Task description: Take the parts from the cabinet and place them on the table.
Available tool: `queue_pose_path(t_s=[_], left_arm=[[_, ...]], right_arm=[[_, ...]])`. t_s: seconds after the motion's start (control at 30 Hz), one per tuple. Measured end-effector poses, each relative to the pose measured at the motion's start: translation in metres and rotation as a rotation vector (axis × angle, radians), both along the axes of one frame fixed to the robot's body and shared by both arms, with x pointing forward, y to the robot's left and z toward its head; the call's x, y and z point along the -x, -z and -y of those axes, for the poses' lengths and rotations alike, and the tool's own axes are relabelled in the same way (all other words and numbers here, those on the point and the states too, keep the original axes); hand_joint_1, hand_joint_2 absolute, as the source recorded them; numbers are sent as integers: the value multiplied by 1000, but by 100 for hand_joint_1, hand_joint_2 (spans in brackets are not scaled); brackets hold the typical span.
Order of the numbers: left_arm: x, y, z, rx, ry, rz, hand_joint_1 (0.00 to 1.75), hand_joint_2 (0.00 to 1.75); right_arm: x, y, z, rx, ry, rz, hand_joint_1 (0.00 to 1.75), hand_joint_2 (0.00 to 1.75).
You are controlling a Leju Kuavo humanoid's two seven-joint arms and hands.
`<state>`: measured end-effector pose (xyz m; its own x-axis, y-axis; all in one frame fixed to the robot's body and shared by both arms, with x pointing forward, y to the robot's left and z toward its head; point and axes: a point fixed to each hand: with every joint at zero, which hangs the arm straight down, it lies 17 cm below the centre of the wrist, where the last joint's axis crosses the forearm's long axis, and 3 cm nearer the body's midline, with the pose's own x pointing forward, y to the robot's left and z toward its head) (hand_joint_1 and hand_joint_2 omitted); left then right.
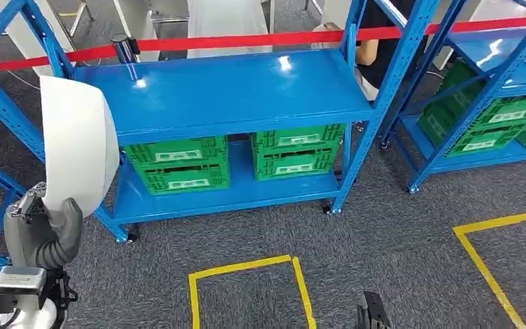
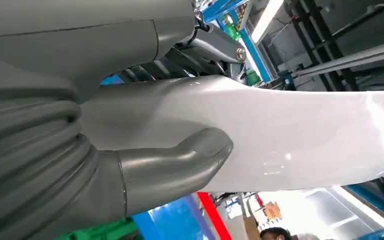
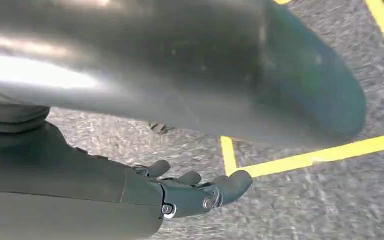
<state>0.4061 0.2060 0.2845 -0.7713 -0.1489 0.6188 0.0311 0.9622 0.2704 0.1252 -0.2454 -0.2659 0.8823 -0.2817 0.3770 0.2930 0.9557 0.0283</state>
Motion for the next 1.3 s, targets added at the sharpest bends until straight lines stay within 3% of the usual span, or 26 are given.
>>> queue_pose_path(t_s=[0.67,1.3], left_arm=[[-6,-6,7,-6,27,6,175,175],[11,-2,-7,53,-5,-3,175,175]], right_arm=[[-6,-1,1,3,-7,11,0,0],[-7,-3,-1,8,-60,40,0,0]])
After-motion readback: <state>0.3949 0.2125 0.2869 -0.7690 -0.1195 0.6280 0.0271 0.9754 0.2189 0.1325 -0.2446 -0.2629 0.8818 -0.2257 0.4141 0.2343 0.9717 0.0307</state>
